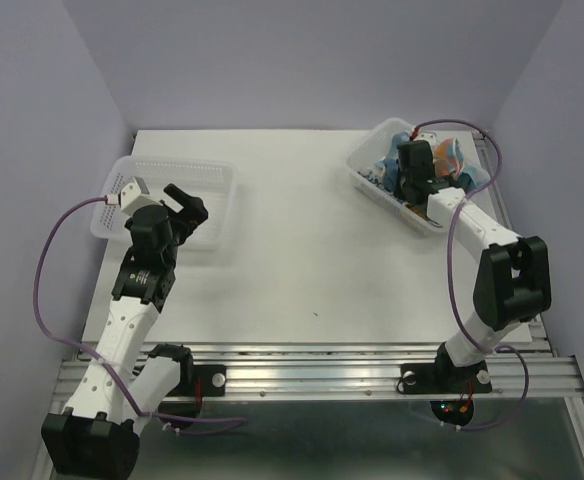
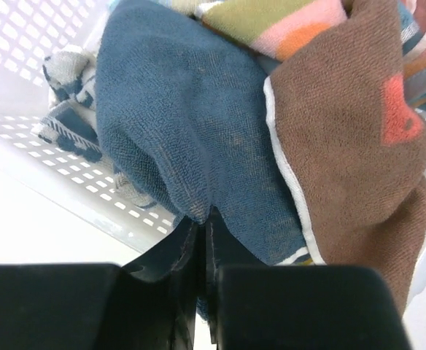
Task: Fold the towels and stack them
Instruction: Grab crumpled towel, then move the towel to the center of the board
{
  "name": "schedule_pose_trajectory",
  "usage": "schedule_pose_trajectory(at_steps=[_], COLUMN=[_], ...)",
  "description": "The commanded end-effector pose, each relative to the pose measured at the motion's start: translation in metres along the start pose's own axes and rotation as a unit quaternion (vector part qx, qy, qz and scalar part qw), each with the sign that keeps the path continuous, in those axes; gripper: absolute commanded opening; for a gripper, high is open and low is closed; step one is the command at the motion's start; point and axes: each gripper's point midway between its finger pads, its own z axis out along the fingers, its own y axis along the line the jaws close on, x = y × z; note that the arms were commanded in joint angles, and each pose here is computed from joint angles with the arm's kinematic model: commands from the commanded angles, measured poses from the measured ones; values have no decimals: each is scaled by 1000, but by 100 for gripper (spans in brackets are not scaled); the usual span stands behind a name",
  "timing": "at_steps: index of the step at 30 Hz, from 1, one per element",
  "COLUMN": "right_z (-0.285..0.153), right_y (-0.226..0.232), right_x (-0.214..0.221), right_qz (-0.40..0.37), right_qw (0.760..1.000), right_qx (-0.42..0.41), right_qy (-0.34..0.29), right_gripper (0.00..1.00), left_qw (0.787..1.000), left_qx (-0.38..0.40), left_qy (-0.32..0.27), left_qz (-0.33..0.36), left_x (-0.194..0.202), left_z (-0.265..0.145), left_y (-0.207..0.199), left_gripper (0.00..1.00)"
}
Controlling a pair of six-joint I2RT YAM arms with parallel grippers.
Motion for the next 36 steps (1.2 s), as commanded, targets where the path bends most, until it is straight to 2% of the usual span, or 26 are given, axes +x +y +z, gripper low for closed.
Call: schedule_pose_trajectory(at_steps=[1, 3, 6, 8, 13, 14, 17, 21, 25, 27, 31, 32, 33, 35, 36], right_z=[-32, -49, -101, -129, -200, -224, -267, -349, -377, -376, -352, -323, -328, -302, -273], right_y=[-1, 7, 18, 25, 60, 66, 93, 131, 159, 165, 166, 173, 163, 157, 153], right_x=[-81, -104, -166, -188, -220, -234, -236, -242, -241, -239, -213, -182, -179, -146, -100], right_qz=[21, 21, 26, 25, -1, -3, -21, -49, -51, -38, -3, -2, 11, 39, 41], right_qw=[995, 993, 977, 966, 929, 916, 888, 819, 785, 786, 809, 826, 827, 850, 869], right_qx=[-6, -39, -107, -150, -294, -317, -384, -496, -547, -551, -539, -530, -526, -501, -480], right_qy=[-93, -110, -182, -211, -225, -245, -252, -283, -286, -278, -234, -191, -200, -160, -116], right_gripper=[7, 1, 1, 1, 1, 1, 1, 1, 3, 4, 5, 5, 7, 13, 18], left_qw=[1000, 1000, 999, 999, 996, 996, 994, 992, 988, 987, 985, 985, 985, 984, 984], left_qx=[15, 22, 35, 52, 87, 93, 104, 122, 144, 148, 152, 151, 150, 152, 150], left_qy=[-19, -15, -12, -8, -10, -14, -23, -30, -33, -35, -45, -45, -45, -40, -31], left_qz=[5, 5, 4, 3, -1, -4, -11, -23, -38, -54, -74, -75, -78, -87, -88], left_x=[-9, -8, -7, -7, -11, -13, -19, -24, -29, -31, -32, -31, -29, -24, -17], left_z=[0, 0, -2, -5, -13, -16, -23, -33, -46, -53, -64, -65, -66, -66, -63], left_y=[-6, -9, -13, -20, -32, -34, -38, -44, -52, -52, -48, -46, -43, -42, -39], left_gripper=[99, 99, 99, 99, 99, 99, 99, 99, 99, 99, 99, 99, 99, 99, 99])
